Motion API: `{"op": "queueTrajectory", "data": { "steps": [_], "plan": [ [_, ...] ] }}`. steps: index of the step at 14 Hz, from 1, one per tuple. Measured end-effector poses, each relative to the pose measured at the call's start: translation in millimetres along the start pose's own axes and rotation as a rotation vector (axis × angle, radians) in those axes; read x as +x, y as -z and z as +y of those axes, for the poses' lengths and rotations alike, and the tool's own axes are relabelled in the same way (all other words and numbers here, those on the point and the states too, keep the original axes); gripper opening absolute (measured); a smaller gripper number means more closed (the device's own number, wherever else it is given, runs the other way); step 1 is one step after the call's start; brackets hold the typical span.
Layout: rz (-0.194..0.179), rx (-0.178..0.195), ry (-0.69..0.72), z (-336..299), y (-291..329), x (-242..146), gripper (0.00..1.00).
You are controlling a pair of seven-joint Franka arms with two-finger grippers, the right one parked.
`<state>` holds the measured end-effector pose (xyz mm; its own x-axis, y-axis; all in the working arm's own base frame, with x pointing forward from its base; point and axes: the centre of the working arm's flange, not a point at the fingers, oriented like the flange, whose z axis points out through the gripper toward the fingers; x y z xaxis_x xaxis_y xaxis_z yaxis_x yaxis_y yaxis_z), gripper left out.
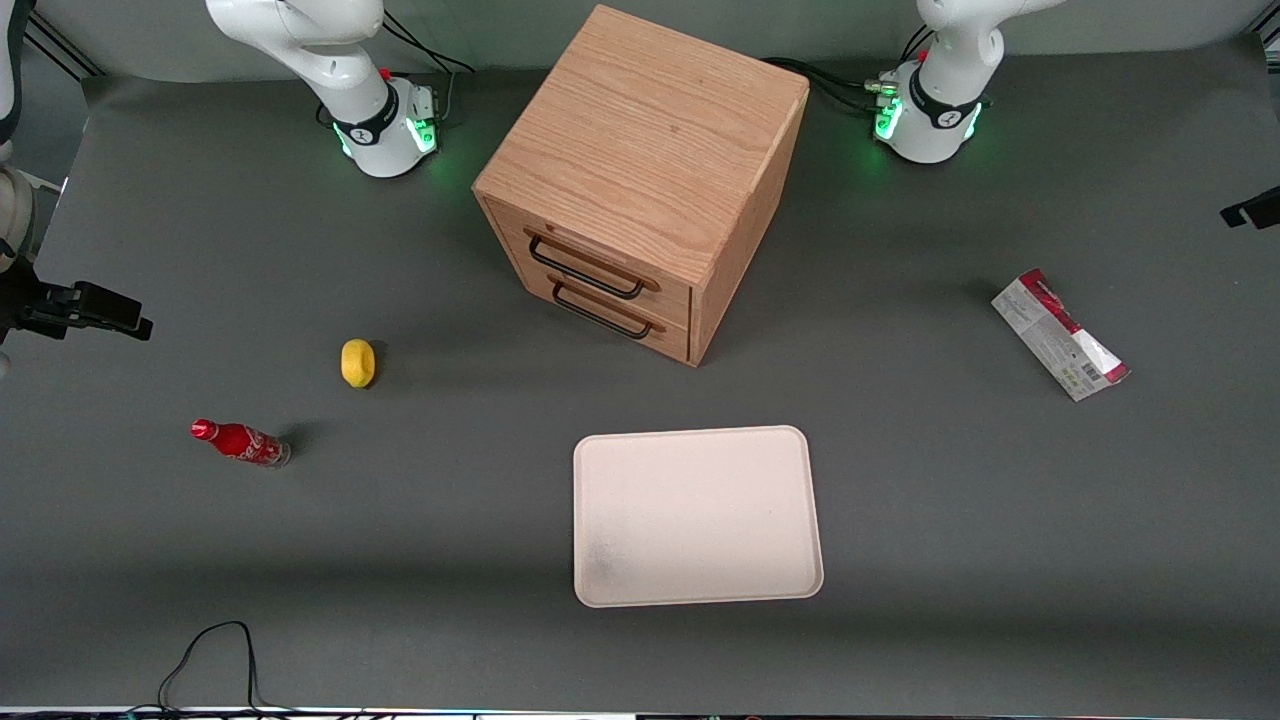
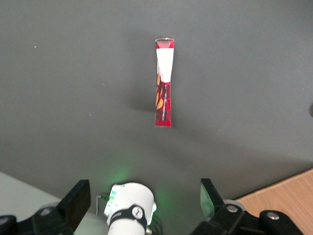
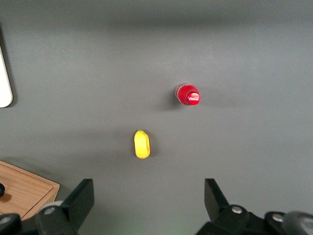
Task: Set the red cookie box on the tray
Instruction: 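Lower the open left gripper around the cookie box, then close the left gripper on the cookie box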
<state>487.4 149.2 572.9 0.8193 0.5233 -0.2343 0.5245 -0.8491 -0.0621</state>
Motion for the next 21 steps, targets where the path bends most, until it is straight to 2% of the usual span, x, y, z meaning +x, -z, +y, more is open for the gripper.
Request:
{"op": "queueTrajectory", "data": {
  "steps": [4, 8, 16, 21],
  "plan": [
    [0.061, -0.015, 0.012, 8.1, -102.7, 37.3, 1.00],
    [0.124, -0.033, 0.027, 5.6, -213.5, 51.7, 1.00],
    [0.158, -0.038, 0.033, 10.6, -330.0, 81.9, 1.00],
    [0.154, -0.038, 0.046, 12.1, -348.5, 80.5, 1.00]
  ]
}}
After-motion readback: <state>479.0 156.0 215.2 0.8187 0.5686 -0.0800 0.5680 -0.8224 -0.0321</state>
